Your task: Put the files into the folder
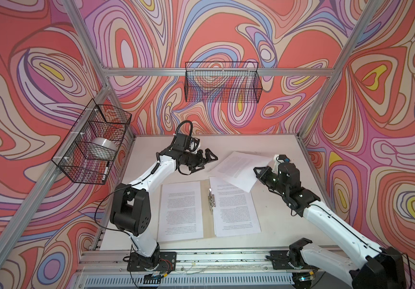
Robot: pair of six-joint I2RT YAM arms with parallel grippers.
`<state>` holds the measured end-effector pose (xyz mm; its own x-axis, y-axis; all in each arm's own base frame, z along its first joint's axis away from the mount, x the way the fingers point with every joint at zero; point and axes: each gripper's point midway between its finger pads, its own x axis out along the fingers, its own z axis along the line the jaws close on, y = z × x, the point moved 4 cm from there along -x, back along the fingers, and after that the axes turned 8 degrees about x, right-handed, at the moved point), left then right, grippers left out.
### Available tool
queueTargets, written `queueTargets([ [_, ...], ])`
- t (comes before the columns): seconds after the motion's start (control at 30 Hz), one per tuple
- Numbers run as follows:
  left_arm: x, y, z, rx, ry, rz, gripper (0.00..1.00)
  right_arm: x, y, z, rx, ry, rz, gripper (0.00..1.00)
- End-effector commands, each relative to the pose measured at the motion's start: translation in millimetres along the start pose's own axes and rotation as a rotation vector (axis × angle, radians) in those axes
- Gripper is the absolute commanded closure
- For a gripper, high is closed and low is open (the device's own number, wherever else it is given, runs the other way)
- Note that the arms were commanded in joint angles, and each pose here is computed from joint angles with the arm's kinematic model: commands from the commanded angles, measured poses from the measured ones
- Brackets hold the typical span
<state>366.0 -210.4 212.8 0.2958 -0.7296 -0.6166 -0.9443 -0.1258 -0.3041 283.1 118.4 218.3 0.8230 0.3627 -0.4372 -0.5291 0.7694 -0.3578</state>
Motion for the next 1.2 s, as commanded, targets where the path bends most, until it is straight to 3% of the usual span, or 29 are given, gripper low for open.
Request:
queueTargets([
  [0.0, -24.4, 4.5, -19.0, 0.076, 0.027, -0.062, 0.00, -11.1, 7.1, -56.7, 0.069, 0.164, -0.090, 1.00],
  [0.47, -36.6, 35.1, -6.1, 0.117, -0.035, -0.021, 0.00, -23.8, 69.1, -100.4, 0.134, 0.305, -0.051, 1.00],
  [0.77, -42.1, 45.1, -1.0, 0.149, -0.085, -0.009, 0.00, -17.9, 115.7, -105.1, 0.169, 0.364, -0.035, 1.00],
  [0.87, -41.0, 45.9, 1.2, 0.149, -0.093, -0.002, 0.00, -14.1, 129.1, -105.7, 0.192, 0.368, -0.014, 0.87],
  [0.97, -41.2, 44.1, -1.1, 0.147, -0.083, -0.005, 0.00, -8.8, 139.4, -101.0, 0.191, 0.368, 0.009, 0.67],
  [1.17, -44.2, 42.8, -4.7, 0.159, -0.082, -0.010, 0.00, -6.3, 140.5, -87.2, 0.051, 0.392, 0.028, 0.10],
])
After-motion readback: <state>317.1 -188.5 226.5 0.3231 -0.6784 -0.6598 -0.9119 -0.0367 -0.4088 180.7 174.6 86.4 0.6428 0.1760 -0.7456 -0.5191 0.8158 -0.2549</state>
